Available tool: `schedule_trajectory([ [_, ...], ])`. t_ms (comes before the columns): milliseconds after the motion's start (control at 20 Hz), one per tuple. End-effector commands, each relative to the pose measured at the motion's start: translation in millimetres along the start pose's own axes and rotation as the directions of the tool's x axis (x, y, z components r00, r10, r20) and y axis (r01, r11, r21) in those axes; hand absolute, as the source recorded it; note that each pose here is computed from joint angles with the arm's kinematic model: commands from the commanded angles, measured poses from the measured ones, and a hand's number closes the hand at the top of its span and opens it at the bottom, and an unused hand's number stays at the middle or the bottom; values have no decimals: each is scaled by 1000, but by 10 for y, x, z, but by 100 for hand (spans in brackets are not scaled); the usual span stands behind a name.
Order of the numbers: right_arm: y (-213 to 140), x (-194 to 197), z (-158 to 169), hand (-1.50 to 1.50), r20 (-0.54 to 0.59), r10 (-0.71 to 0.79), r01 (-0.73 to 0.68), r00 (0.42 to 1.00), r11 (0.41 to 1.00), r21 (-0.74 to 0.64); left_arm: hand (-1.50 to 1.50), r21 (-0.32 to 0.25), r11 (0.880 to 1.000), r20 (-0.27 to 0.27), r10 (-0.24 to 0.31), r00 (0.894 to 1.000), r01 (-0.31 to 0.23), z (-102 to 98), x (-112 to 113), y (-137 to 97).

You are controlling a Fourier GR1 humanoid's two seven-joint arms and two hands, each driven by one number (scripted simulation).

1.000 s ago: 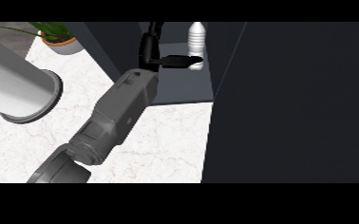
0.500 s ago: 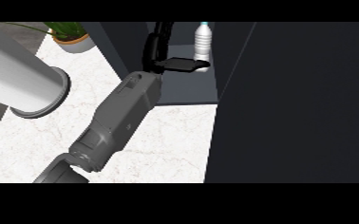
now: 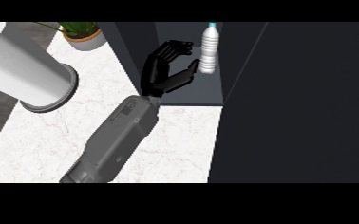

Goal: Pick up the bottled water, place it into the cabinet and close the cabinet

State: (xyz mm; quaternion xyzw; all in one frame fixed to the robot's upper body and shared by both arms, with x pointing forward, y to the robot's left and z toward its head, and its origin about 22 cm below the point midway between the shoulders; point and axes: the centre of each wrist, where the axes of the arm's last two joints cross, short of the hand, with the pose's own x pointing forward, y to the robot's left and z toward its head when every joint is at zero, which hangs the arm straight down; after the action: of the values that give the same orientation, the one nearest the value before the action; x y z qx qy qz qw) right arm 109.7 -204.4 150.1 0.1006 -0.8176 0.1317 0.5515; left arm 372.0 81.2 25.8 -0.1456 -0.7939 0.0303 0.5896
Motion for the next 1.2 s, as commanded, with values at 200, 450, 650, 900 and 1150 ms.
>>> schedule_trajectory([
  [200,9,260,-41,150,-24,150,-145,988,977,159,150,-11,1000,-50,8,999,-8,758,31,334],
  [450,148,265,-31,150,-110,86,-51,990,955,293,150,14,1000,-18,5,1000,-5,1159,310,489],
  [650,345,284,-80,150,-129,-28,66,991,951,302,150,45,999,1,-11,1000,11,1474,547,489],
  [900,664,200,-158,150,-122,-50,91,991,926,366,150,52,998,12,-23,1000,22,1845,659,805],
  [1150,909,282,-340,150,-119,-82,126,990,891,436,150,107,994,28,-27,999,24,1873,744,1107],
])
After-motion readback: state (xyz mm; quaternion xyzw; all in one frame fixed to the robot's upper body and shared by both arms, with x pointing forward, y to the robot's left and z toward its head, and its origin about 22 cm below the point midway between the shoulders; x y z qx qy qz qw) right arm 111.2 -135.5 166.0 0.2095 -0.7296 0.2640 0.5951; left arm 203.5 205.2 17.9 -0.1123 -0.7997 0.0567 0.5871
